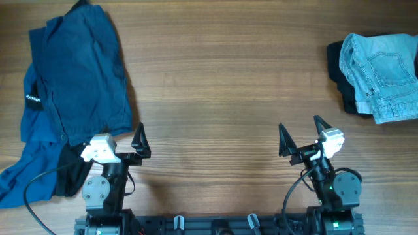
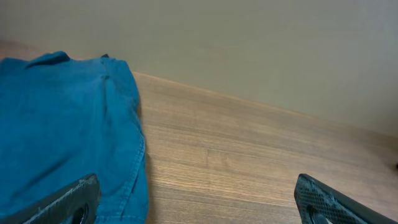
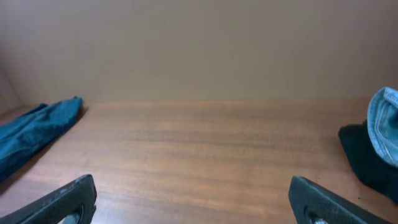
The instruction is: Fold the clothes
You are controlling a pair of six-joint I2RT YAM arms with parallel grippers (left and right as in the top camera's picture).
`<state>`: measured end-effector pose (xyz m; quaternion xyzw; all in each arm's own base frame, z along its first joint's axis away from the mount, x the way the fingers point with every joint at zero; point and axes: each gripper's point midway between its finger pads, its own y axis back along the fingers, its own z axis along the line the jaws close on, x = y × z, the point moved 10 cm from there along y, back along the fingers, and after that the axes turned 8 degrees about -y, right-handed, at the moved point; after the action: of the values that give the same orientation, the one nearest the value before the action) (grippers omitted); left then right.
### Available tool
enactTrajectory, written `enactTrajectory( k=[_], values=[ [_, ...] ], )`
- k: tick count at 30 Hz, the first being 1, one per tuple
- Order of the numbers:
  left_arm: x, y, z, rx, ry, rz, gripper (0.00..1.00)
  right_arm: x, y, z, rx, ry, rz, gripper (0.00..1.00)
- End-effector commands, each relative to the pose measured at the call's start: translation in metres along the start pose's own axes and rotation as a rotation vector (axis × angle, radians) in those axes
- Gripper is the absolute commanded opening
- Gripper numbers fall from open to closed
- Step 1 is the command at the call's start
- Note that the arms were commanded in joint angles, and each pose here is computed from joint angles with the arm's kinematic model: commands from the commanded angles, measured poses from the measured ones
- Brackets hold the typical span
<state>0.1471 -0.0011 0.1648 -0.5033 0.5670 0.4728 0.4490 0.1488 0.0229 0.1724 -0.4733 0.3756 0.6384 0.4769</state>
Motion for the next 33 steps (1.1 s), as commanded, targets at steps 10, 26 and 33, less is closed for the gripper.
enactTrajectory(
  k=[10, 26, 33],
  values=[
    [0.0019, -0.0001, 0.0019, -0.014, -0.001, 0.000, 1.00, -0.0049, 0.0048, 0.0011, -0.001, 0.006, -0.047, 1.00],
    [0.0019, -0.0001, 0.0019, -0.014, -0.001, 0.000, 1.00, -0.0041, 0.0043, 0.0008, 0.001, 0.005, -0.041, 1.00],
    [0.0020, -0.0001, 0.0019, -0.014, -0.001, 0.000, 1.00, -0.0041, 0.0043, 0.0008, 0.001, 0.005, -0.041, 1.00]
  ],
)
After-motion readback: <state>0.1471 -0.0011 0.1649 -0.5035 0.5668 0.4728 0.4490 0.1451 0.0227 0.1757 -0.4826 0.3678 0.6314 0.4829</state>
